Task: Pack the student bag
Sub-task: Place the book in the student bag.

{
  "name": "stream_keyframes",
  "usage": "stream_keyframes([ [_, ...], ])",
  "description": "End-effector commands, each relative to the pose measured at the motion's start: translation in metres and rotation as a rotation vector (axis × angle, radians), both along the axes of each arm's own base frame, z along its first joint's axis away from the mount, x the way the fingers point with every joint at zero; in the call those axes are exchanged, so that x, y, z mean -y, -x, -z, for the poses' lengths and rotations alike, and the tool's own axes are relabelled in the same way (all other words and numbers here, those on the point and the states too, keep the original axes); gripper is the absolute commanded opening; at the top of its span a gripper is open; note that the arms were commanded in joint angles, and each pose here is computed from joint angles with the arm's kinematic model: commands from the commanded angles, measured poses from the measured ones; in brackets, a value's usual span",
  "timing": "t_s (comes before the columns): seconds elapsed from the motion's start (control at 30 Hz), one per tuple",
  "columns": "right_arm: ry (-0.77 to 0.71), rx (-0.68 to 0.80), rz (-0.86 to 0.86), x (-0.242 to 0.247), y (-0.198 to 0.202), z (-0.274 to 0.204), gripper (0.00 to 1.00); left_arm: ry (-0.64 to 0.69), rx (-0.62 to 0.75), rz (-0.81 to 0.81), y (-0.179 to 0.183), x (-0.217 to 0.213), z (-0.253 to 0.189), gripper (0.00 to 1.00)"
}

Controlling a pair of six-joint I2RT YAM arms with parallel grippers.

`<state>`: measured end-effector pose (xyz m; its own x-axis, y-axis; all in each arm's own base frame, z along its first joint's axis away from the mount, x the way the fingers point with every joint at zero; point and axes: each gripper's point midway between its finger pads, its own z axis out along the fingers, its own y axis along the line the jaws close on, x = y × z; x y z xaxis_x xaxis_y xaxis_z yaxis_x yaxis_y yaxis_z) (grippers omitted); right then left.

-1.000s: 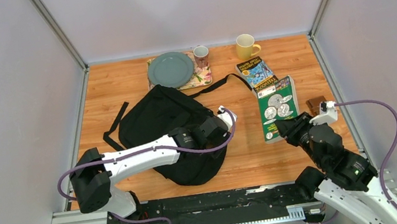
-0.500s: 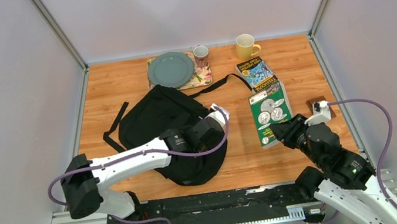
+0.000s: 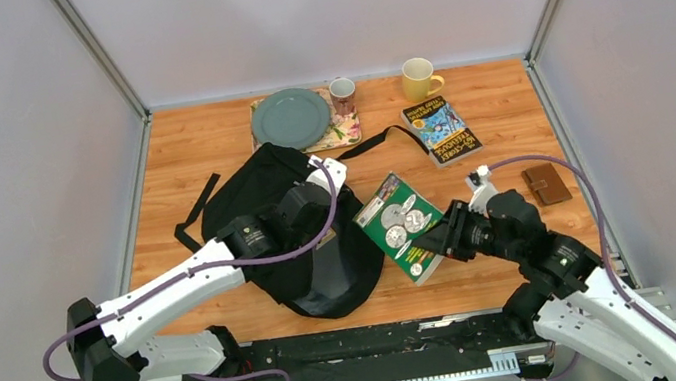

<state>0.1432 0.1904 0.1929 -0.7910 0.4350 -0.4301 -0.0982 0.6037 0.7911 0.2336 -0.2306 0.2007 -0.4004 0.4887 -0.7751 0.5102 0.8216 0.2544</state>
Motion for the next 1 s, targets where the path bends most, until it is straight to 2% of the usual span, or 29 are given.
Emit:
stream_keyframes([
  [0.0,-0.198,0.05,-0.171,-0.032,0.014,-0.053,0.0,0.058,0.037,0.04,-0.002,0.007,-0.029,0.0],
  [0.2,-0.332,-0.008,-0.29,-0.051,0.03,-0.061,0.0,0.071,0.032,0.075,-0.006,0.022,-0.04,0.0],
  [0.37,-0.293,-0.098,-0.292,-0.055,0.031,-0.043,0.0,0.071,0.029,0.097,-0.01,0.033,-0.047,0.0],
  [0.57,-0.264,-0.123,-0.322,-0.073,0.03,-0.037,0.0,0.075,0.041,0.105,-0.014,0.039,-0.058,0.0],
  [0.73,-0.291,-0.153,-0.305,-0.097,0.018,-0.035,0.0,0.084,0.039,0.119,-0.013,0.042,-0.062,0.0],
  [0.8,-0.343,-0.123,-0.31,-0.106,0.013,-0.046,0.0,0.079,0.037,0.12,-0.013,0.043,-0.064,0.0],
  [0.83,-0.348,-0.174,-0.277,-0.11,0.007,-0.039,0.0,0.079,0.038,0.119,-0.014,0.043,-0.064,0.0],
  [0.97,-0.408,-0.176,-0.282,-0.129,-0.005,-0.049,0.0,0.1,0.039,0.12,-0.015,0.047,-0.068,0.0],
])
